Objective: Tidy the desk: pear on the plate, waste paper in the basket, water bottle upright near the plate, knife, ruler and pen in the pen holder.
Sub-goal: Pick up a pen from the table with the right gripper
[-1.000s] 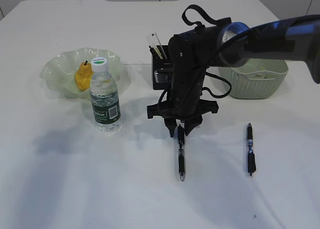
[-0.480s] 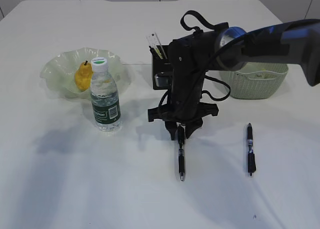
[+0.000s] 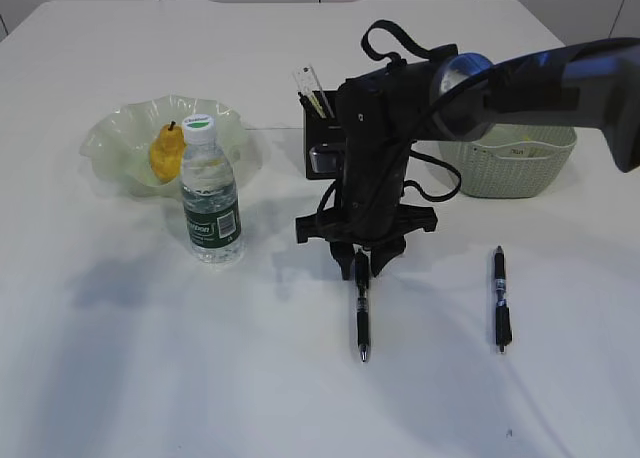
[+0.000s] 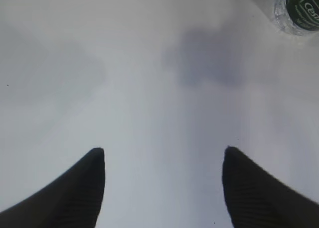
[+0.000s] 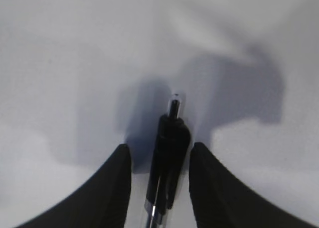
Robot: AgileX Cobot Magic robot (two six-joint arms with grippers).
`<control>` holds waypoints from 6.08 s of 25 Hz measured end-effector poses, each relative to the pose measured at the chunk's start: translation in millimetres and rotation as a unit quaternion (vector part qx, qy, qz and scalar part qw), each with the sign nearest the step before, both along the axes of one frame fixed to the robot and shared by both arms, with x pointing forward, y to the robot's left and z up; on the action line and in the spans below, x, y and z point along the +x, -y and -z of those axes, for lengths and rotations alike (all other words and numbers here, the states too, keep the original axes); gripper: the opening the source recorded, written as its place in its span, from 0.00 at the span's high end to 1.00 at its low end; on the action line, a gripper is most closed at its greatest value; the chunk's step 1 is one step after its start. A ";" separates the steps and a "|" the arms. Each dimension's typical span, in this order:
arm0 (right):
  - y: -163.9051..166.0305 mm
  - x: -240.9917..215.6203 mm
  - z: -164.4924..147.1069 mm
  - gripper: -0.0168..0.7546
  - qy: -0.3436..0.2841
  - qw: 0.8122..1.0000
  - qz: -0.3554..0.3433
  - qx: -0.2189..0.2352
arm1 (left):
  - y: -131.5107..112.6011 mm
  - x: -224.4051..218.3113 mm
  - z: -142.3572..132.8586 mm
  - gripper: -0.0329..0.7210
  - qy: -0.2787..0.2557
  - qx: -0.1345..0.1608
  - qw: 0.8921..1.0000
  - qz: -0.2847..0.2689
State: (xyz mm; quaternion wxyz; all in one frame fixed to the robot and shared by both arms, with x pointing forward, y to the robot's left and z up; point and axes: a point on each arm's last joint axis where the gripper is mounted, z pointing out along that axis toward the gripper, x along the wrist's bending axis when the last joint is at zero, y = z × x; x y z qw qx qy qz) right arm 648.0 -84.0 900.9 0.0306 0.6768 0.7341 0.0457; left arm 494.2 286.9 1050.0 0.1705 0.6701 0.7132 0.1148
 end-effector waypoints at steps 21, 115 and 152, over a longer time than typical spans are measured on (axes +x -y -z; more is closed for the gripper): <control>0.6 -1.1 0.1 0.72 -0.006 1.000 0.002 -0.003 | 0.0 0.1 -0.1 0.27 0.001 0.000 1.000 0.000; -27.6 52.2 -38.5 0.58 0.037 0.980 0.176 0.087 | 0.1 -2.3 0.9 0.27 -0.013 -0.001 1.000 0.001; -29.3 65.3 -2.5 0.59 0.029 0.979 0.195 0.058 | 0.0 -2.2 0.9 0.27 -0.013 0.000 1.000 0.001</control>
